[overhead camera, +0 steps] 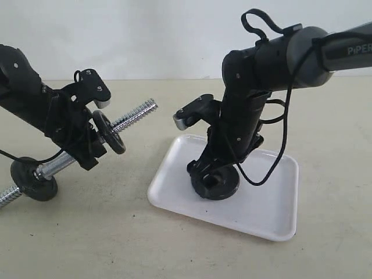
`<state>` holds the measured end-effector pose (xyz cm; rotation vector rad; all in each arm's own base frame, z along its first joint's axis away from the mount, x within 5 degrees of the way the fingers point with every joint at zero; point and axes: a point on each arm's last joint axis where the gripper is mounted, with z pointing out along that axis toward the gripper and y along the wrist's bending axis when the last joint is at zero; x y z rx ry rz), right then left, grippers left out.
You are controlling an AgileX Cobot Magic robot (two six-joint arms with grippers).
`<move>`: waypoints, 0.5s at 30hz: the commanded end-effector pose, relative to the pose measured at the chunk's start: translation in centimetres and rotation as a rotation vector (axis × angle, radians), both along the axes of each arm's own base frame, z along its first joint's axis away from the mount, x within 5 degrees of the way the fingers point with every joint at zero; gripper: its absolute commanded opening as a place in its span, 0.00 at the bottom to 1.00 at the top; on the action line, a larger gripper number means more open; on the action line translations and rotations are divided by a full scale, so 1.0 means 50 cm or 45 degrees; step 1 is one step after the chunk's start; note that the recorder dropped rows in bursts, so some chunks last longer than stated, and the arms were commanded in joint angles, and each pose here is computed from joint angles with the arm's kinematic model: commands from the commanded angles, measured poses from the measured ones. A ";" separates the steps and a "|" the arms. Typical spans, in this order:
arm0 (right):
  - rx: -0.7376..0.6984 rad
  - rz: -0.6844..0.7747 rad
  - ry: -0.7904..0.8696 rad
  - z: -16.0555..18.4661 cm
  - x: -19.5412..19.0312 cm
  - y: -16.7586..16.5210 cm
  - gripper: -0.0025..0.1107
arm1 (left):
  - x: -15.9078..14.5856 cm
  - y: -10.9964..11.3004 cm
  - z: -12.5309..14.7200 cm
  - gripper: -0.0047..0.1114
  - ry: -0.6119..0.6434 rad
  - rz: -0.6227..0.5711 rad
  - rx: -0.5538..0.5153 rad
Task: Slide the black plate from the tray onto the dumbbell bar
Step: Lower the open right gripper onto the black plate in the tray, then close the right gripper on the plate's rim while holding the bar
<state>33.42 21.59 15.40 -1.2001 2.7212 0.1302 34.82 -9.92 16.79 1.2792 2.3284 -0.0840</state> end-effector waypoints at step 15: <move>0.102 -0.008 -0.056 0.001 0.011 0.012 0.95 | 0.013 0.001 0.057 0.08 -0.162 0.041 -0.044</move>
